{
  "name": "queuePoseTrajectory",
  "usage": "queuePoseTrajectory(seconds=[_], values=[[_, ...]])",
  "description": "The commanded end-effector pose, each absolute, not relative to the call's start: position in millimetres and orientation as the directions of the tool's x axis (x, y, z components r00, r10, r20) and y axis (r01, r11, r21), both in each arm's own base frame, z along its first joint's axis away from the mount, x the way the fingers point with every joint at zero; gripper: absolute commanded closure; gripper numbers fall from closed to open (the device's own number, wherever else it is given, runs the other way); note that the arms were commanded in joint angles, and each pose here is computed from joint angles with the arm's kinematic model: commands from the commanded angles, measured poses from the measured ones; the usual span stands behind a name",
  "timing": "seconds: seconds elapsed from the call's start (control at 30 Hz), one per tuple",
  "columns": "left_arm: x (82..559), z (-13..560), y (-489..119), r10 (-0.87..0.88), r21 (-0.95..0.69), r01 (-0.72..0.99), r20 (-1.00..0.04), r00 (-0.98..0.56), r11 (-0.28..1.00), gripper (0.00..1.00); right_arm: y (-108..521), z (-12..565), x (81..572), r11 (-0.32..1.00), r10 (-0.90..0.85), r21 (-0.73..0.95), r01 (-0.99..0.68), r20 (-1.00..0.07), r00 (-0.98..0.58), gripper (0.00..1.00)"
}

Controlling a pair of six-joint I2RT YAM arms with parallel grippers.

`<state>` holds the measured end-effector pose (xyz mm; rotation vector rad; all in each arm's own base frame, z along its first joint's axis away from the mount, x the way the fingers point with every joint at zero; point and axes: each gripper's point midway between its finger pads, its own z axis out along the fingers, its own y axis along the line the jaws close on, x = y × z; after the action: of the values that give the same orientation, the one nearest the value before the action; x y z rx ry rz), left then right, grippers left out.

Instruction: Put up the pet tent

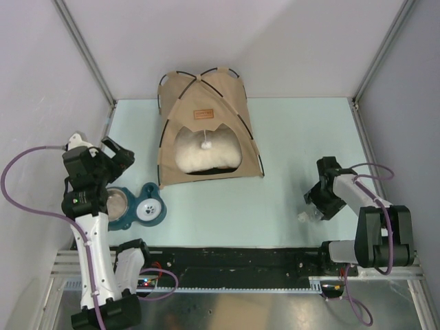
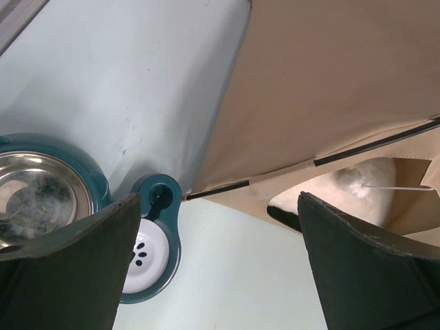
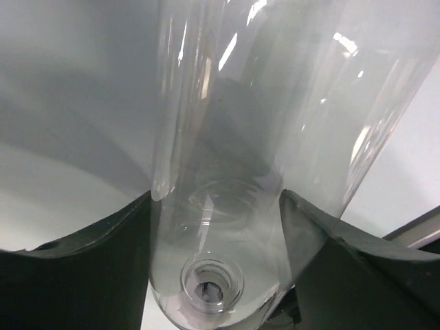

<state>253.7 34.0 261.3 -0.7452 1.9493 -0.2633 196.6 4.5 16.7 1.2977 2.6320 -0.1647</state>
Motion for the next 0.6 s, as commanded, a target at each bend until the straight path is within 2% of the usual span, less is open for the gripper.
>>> queuePoseTrajectory(seconds=[0.0, 0.13, 0.3, 0.43, 0.57], values=[[252.6, 266.1, 28.7, -0.604, -0.501, -0.357, -0.740, -0.296, 0.788, 0.00, 11.4, 27.8, 218.3, 0.655, 0.731, 0.033, 0.755, -0.282, -0.622, 0.35], [249.8, 265.1, 34.1, -0.631, -0.515, -0.397, -0.732, -0.258, 0.760, 0.00, 16.0, 44.9, 229.9, 0.722, 0.663, 0.066, 0.689, -0.350, -0.661, 0.38], [254.9, 272.1, 14.3, -0.644, -0.571, -0.301, -0.705, -0.297, 0.764, 0.00, 39.4, 82.4, 255.5, 0.847, 0.523, 0.182, 0.500, -0.459, -0.718, 0.39], [257.0, 288.0, -34.6, -0.545, -0.599, 0.000, -0.729, -0.415, 0.801, 0.00, 84.3, 117.3, 269.5, 0.922, 0.371, 0.308, 0.234, -0.532, -0.761, 0.40], [242.1, 294.7, -79.2, -0.387, -0.557, 0.267, -0.782, -0.489, 0.787, 0.00, 143.0, 165.5, 266.0, 0.898, 0.232, 0.431, -0.093, -0.640, -0.733, 0.41]])
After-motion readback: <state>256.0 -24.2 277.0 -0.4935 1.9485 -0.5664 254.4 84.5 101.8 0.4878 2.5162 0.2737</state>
